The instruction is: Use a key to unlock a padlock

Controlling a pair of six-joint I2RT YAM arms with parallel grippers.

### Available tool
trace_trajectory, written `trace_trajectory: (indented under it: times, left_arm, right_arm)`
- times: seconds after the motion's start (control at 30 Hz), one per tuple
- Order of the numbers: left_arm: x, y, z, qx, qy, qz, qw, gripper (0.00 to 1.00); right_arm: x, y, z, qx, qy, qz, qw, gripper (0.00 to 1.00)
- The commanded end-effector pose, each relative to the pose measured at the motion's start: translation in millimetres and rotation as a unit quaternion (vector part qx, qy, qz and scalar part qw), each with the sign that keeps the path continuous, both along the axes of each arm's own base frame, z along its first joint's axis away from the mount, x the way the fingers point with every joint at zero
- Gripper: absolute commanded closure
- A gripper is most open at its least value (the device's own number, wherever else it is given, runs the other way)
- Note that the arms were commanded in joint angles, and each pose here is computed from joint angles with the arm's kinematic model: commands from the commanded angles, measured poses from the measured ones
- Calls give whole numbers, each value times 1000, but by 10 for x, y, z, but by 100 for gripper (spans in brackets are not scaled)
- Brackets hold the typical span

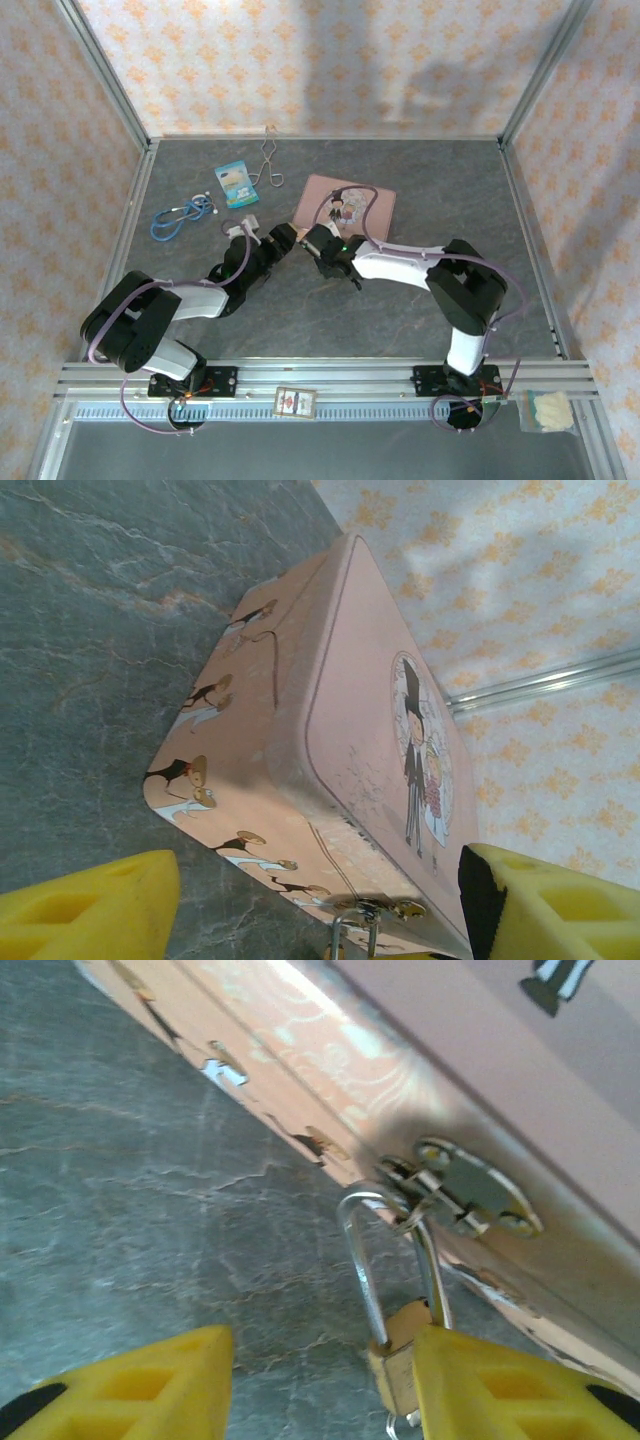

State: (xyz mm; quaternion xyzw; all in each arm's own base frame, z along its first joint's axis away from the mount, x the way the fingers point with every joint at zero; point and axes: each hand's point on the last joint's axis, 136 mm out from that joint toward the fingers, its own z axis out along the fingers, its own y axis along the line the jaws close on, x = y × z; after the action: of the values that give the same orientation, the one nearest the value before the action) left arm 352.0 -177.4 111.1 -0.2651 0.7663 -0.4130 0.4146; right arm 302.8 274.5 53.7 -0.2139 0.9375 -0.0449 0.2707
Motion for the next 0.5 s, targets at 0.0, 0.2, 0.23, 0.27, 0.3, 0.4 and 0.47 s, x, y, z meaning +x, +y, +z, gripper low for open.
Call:
trace_trajectory:
  times: [0.0,0.2,0.23,0.27,0.3,0.4,0.47]
  left_arm:
    - [9,59,-26,-10,-3,12,1000,27]
    - [-4,79,-28,-14,-3,14,1000,27]
    - [-5,86,-37,-14,-2,15,1000,27]
    - [-6,86,-36,-15,-3,15,1000,27]
    - [-5,86,-38,-15,-3,16,1000,27]
    - [2,71,-54,-19,-2,13,1000,28]
    - [7,59,-67,-23,0,11,1000,27]
  right_arm:
    - [72,-174,-31,-61,-18,-21,998,52]
    - [100,-230,-124,-88,-18,-30,995,56]
    - [97,-252,-139,-93,-19,-31,995,56]
    - [94,-274,-147,-97,-21,-32,995,56]
    - [88,-293,-164,-101,-21,-31,994,56]
    - [72,-327,-219,-112,-19,-27,993,56]
    - [77,-344,-224,-119,-20,-26,992,57]
